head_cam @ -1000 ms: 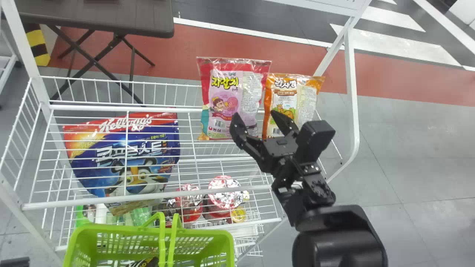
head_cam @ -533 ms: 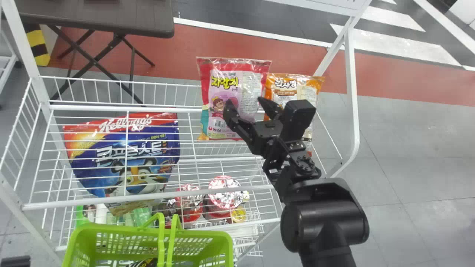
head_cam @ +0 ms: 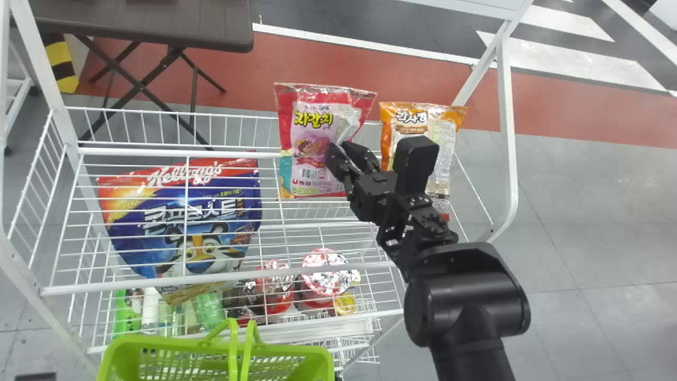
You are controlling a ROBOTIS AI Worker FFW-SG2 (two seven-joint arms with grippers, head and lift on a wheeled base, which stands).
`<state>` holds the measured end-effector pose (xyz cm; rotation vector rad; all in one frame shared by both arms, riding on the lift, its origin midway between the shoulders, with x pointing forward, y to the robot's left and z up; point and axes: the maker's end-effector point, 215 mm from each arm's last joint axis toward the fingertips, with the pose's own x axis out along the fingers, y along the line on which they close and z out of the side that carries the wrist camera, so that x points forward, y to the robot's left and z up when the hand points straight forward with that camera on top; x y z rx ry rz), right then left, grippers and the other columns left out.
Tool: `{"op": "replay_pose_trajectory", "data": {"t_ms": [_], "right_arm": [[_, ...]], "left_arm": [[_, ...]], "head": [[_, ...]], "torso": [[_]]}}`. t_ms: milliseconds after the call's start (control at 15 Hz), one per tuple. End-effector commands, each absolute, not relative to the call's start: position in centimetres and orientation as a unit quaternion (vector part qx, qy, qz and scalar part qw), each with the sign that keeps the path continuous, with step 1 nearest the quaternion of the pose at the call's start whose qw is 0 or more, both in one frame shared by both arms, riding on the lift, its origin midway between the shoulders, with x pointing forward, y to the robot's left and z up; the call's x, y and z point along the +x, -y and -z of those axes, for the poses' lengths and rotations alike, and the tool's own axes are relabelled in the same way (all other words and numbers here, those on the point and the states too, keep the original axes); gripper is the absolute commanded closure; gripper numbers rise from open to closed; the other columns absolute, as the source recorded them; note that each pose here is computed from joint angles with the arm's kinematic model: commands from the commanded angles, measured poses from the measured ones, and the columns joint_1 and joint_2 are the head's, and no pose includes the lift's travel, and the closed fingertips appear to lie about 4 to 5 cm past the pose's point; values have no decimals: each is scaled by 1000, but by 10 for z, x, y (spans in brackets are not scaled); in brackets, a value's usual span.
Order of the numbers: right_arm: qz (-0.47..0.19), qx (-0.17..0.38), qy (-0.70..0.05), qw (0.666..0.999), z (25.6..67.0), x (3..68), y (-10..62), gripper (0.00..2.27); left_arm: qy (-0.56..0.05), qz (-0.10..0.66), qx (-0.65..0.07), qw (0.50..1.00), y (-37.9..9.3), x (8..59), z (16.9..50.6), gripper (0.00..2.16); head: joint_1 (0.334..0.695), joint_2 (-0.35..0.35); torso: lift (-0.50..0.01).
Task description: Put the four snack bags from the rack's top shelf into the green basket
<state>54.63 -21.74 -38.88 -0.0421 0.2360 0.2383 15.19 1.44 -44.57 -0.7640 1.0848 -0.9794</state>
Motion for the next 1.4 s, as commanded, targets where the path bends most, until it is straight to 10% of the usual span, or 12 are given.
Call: {"op": "replay_pose_trajectory", "data": {"t_ms": [0, 600, 1333], "right_arm": [[-121, -18, -106, 987, 382, 535, 218, 2108], [-154, 73, -181, 969, 340, 410, 230, 2108], [-217, 289, -500, 787, 445, 204, 180, 2108]], "left_arm": [[-492, 427, -345, 675, -14, 148, 446, 2145], [-497, 389, -355, 690, -30, 161, 452, 2145], [-469, 396, -372, 696, -32, 173, 428, 2145]], "head": [[695, -326], [695, -350], [695, -350]], "torso": [[0], [0], [0]]}}
